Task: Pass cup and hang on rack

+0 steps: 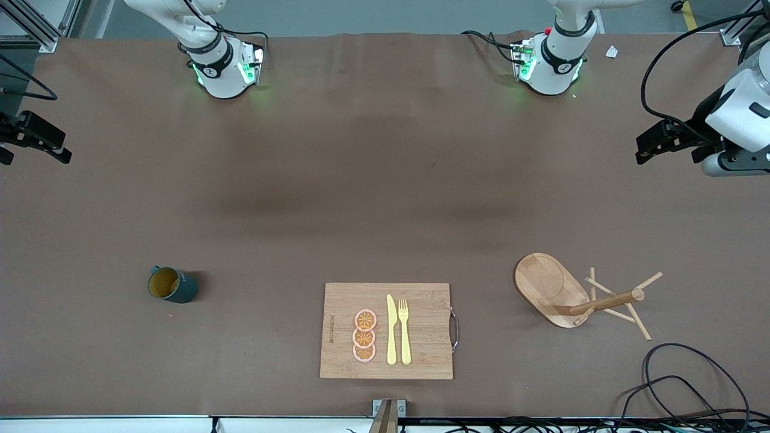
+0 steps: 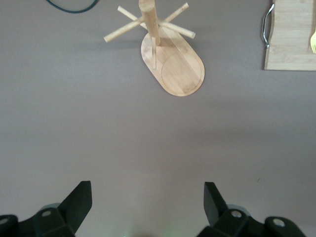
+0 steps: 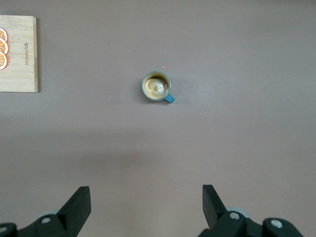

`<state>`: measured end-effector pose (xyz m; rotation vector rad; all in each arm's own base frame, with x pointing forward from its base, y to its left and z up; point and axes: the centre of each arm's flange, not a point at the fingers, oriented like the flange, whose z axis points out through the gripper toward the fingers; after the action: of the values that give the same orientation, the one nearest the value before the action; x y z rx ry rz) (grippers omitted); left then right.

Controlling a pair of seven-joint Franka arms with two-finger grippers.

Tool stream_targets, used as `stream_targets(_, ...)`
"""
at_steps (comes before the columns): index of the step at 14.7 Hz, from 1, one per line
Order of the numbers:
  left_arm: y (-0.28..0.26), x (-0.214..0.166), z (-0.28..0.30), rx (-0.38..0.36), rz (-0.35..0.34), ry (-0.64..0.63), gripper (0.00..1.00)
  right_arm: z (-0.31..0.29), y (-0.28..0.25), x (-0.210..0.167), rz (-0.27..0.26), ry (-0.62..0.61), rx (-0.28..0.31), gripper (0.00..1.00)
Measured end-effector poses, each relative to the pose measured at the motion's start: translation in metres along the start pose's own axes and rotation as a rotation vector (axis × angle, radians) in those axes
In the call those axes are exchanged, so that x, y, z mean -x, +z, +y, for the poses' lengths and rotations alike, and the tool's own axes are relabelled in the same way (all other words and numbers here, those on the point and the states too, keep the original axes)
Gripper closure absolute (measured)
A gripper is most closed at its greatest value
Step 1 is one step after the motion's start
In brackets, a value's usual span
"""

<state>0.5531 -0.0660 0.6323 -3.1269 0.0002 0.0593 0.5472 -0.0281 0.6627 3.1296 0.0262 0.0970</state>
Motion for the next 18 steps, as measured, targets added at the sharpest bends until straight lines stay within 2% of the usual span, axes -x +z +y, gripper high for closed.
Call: stream_targets(18, 0.0045, -0.0032, 0.0063, 0.0, -0.013, 0.011, 0.0, 0.0005, 0.0, 0.0, 0.0, 0.001, 0.0, 0.0)
